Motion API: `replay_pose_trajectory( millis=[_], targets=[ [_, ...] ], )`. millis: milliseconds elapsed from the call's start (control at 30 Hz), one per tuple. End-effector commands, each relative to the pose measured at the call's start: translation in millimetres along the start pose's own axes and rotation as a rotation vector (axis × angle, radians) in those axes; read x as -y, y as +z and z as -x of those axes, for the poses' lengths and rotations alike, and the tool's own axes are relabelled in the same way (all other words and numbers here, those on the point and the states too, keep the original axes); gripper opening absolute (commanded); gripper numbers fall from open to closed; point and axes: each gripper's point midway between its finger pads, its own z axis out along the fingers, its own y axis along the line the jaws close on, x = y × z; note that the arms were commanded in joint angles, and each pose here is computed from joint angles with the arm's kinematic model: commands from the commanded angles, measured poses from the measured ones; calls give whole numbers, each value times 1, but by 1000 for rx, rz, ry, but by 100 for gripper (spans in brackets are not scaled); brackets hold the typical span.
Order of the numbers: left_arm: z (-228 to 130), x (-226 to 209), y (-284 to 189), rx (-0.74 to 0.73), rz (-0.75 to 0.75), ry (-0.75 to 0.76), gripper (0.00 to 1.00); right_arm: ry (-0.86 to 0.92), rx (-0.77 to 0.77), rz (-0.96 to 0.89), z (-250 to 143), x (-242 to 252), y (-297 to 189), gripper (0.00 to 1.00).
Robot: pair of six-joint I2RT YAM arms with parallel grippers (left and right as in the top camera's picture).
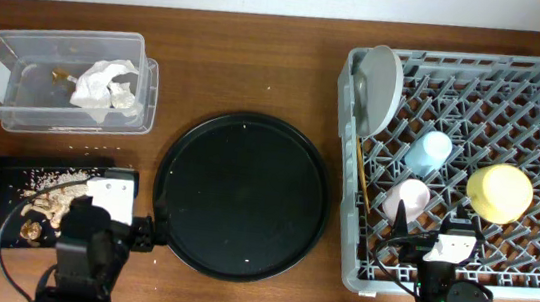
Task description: Sort waste into correct bins and load items into the dishwasher rack
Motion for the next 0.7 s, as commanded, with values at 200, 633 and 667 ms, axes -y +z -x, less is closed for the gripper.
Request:
replay_pose_trajectory(
  millis=[200, 633, 667],
  targets=[
    [-24, 17, 29, 236, -81, 169, 99, 2, -4, -11, -3, 2, 0, 99],
    [-8, -3, 18, 500, 18, 146, 99, 2, -3, -11, -3, 2, 0, 99],
    [-4, -4, 15, 524, 26, 147, 99, 2, -3, -11, -3, 2, 0, 99]
  ],
)
